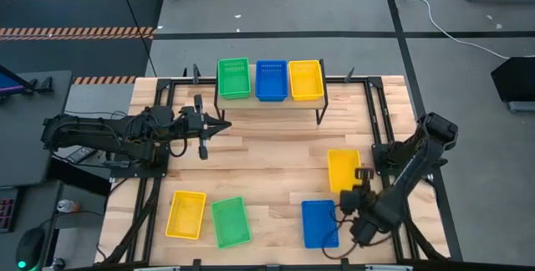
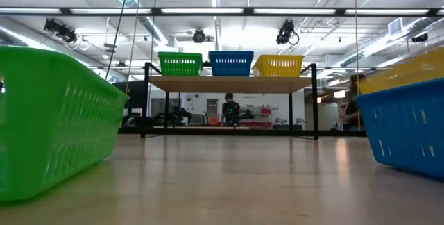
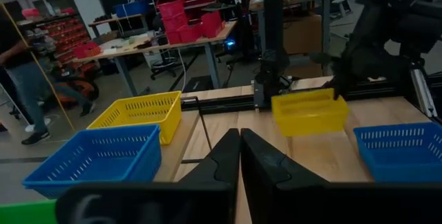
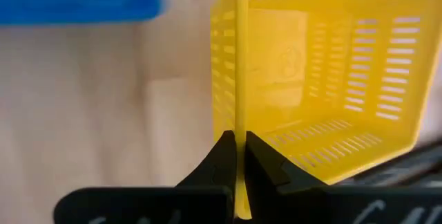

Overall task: Stack baskets on shelf by color
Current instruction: Stack the right yellow bin on top of the yellow bin on the shelf

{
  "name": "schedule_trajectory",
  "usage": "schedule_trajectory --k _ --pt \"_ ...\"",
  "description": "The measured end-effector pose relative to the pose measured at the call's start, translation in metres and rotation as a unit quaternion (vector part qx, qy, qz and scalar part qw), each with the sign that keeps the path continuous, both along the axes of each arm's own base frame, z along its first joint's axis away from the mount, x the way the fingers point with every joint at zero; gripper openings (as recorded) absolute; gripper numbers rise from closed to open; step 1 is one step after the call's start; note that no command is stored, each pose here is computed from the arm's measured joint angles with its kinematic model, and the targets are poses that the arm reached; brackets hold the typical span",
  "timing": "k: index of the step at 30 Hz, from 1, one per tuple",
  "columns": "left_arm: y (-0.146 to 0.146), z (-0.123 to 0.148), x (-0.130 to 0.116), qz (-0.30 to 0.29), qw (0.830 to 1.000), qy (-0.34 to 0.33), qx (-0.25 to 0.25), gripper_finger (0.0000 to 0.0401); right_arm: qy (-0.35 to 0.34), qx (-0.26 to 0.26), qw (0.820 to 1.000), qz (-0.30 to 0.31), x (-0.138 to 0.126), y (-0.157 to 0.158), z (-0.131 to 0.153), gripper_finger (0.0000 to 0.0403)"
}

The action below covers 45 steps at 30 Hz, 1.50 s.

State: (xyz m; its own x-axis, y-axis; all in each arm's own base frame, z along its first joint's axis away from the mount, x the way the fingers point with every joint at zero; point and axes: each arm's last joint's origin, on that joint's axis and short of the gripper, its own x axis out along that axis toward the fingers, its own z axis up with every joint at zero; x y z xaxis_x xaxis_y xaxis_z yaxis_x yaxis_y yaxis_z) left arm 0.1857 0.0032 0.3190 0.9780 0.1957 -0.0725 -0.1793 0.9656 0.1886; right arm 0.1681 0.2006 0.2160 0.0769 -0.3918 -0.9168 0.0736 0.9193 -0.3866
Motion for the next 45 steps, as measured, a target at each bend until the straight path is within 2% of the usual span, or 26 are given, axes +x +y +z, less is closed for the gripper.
schedule_trajectory --k 5,16,23,31,39,45 --pt "0.0 0.0 0.0 0.0 1.0 0.0 0.0 0.0023 -0.003 -0.057 0.998 0.002 0.02 -0.024 0.02 0.0019" --pt "0.0 0.0 0.0 0.0 1.0 0.0 0.001 0.0022 -0.055 -0.114 0.991 0.037 0.059 -0.076 0.079 0.0019" --pt "0.0 0.0 0.0 0.0 1.0 0.0 0.001 0.002 -0.078 -0.106 0.99 0.043 0.073 -0.119 0.126 0.0019" --pt "0.0 0.0 0.0 0.0 1.0 0.0 0.001 0.0021 -0.078 -0.117 0.989 0.05 0.088 -0.178 0.16 0.002" --pt "0.0 0.0 0.0 0.0 1.0 0.001 0.0 0.002 -0.115 -0.089 0.987 0.063 0.104 -0.233 0.171 0.002" --pt "0.0 -0.001 0.0 0.0 1.0 0.005 -0.003 0.0017 -0.103 -0.081 0.99 0.046 0.102 -0.265 0.17 0.002"
